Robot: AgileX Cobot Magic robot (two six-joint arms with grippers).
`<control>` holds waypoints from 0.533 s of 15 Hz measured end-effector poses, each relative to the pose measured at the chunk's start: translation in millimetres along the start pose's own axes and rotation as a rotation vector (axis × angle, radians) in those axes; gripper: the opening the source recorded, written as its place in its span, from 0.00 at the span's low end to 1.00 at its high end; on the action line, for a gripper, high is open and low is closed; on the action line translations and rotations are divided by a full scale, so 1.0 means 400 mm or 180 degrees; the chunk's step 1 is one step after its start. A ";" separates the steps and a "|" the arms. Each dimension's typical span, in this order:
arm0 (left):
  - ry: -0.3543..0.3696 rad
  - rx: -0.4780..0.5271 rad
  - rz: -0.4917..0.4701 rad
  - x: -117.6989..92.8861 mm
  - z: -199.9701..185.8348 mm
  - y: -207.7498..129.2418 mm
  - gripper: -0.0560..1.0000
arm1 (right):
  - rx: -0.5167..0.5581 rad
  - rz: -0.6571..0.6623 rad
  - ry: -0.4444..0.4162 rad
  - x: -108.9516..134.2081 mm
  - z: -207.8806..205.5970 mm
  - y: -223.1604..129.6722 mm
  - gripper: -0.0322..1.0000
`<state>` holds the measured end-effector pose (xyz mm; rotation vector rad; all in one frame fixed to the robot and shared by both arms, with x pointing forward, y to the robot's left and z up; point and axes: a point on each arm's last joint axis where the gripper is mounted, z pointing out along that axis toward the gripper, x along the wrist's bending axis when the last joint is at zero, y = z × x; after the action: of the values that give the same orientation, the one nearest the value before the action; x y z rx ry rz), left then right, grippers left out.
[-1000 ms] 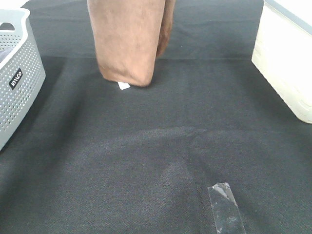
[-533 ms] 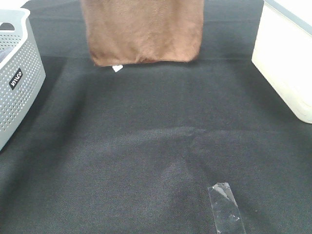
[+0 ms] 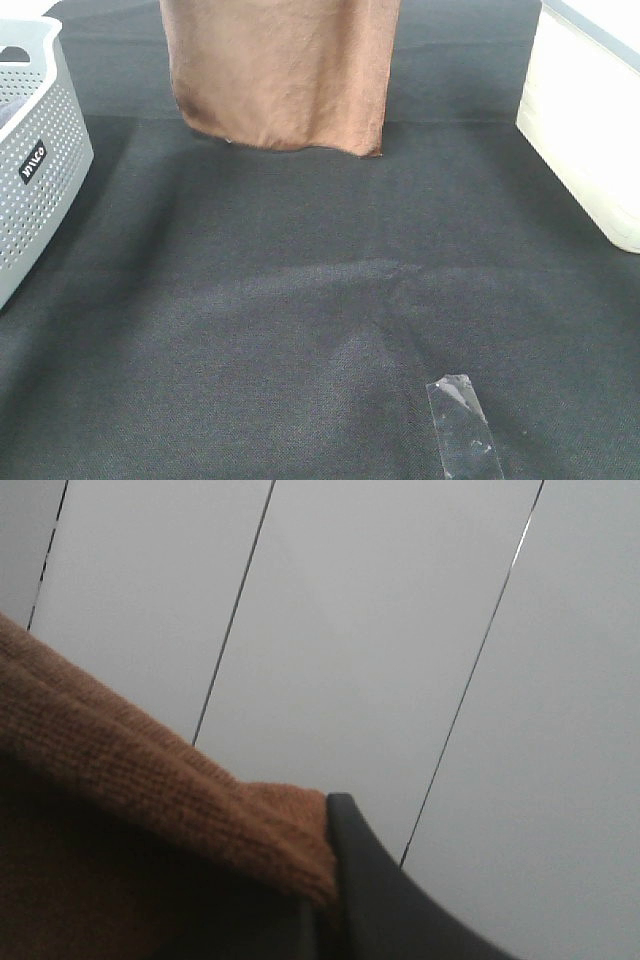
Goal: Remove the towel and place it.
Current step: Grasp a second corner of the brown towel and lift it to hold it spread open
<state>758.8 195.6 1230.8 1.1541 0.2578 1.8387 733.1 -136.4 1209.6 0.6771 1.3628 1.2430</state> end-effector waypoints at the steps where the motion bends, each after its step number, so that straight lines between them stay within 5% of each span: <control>1: -0.0023 0.0179 -0.0086 -0.007 0.001 -0.008 0.05 | 0.0116 0.0073 0.0024 0.002 0.000 -0.008 0.03; 5: -0.0264 0.1400 -0.0446 -0.084 -0.014 -0.039 0.05 | 0.1010 0.0567 0.0297 0.025 -0.014 -0.063 0.03; 8: -0.0911 0.2517 -0.0441 -0.137 -0.065 -0.004 0.05 | 0.1930 0.0648 0.0554 0.031 -0.068 -0.077 0.03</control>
<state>746.6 160.7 1182.6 1.8545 0.9260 1.4414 712.7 -141.5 1172.3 1.1699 1.8789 1.0574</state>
